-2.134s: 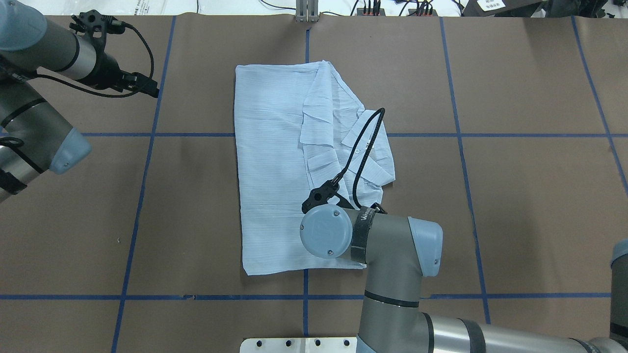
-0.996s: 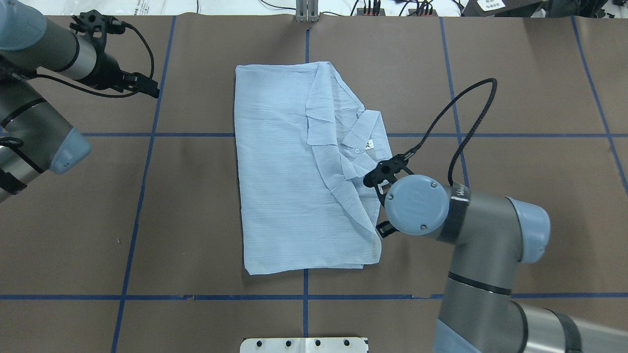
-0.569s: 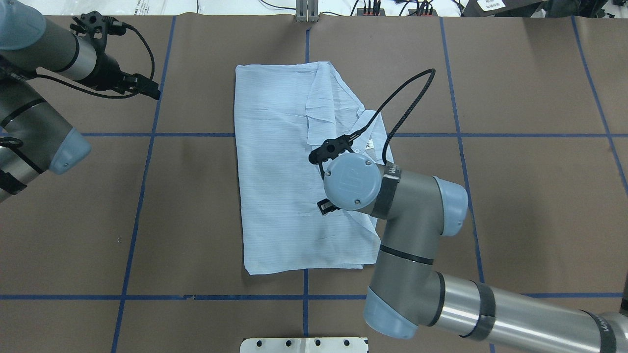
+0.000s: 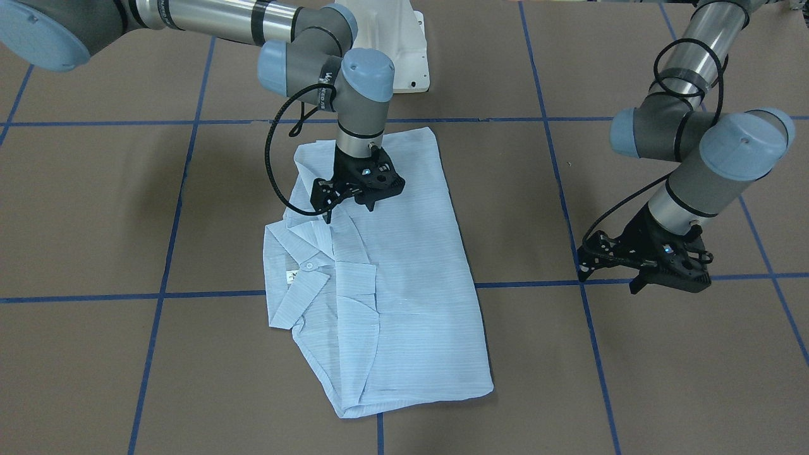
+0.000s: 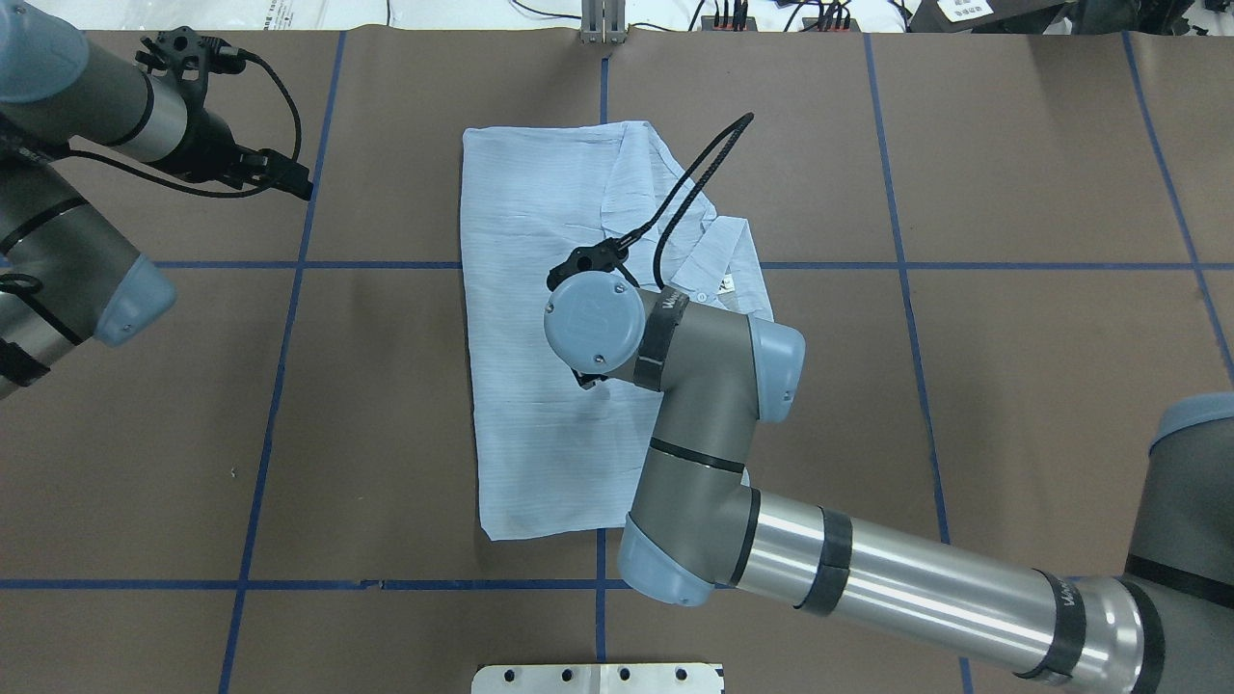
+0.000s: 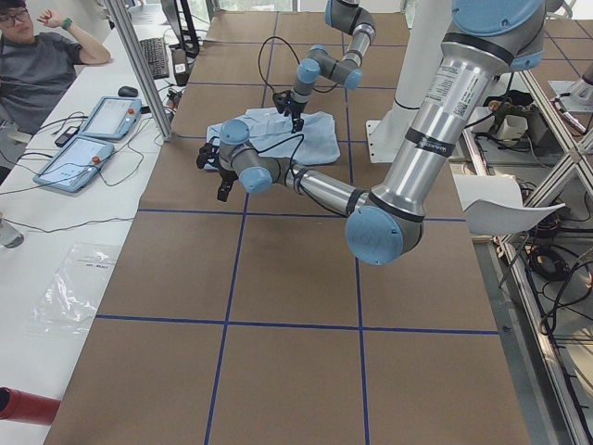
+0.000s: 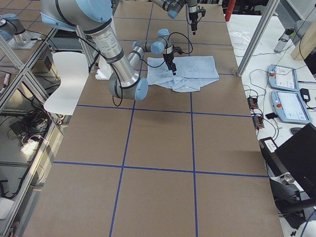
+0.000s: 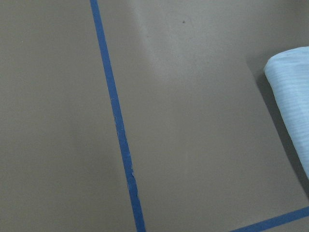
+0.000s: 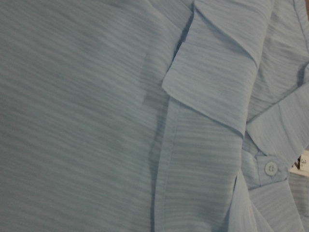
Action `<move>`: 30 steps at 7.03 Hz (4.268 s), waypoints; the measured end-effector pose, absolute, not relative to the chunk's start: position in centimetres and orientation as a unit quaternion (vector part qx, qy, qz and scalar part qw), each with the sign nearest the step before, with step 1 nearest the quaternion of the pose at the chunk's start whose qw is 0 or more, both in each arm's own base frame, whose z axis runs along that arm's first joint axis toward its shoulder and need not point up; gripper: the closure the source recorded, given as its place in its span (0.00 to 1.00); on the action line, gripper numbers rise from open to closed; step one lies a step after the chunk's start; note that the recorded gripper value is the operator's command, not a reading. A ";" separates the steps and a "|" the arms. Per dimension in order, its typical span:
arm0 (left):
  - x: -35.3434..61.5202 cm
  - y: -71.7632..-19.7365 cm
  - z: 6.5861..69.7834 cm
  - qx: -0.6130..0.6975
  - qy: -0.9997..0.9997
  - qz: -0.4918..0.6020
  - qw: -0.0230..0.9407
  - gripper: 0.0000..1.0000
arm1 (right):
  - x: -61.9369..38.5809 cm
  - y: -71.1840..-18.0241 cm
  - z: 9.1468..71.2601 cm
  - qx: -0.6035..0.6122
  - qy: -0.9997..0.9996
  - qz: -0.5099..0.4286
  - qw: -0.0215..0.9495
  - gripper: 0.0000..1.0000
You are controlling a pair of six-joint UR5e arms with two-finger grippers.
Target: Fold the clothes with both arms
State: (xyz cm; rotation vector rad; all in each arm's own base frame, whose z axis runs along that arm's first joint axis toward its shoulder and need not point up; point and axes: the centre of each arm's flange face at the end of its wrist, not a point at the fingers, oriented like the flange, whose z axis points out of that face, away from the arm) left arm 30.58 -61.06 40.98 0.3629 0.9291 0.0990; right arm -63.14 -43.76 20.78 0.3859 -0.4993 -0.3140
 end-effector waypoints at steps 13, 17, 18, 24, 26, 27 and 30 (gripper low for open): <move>31.0 -60.6 40.5 0.175 0.448 0.052 0.875 0.00 | -61.4 -49.7 23.7 0.182 -0.159 -0.175 0.954 0.01; 31.4 -60.4 40.6 0.173 0.448 0.054 0.875 0.00 | -54.2 -53.1 28.1 0.165 -0.110 -0.202 0.959 0.01; 31.4 -60.4 40.7 0.172 0.448 0.055 0.876 0.00 | -54.2 -53.1 27.2 0.173 -0.132 -0.194 0.957 0.01; 31.4 -60.4 40.8 0.171 0.447 0.055 0.876 0.00 | -62.2 -48.7 21.0 0.186 -0.234 -0.143 0.943 0.01; 31.6 -60.4 41.0 0.170 0.447 0.056 0.877 0.00 | -63.5 -48.0 22.0 0.183 -0.221 -0.148 0.946 0.00; 31.7 -60.3 41.0 0.169 0.446 0.056 0.877 0.00 | -63.8 -48.0 22.2 0.184 -0.215 -0.149 0.947 0.01; 31.9 -60.2 41.1 0.169 0.447 0.058 0.877 0.00 | -63.7 -48.4 22.7 0.190 -0.199 -0.152 0.949 0.01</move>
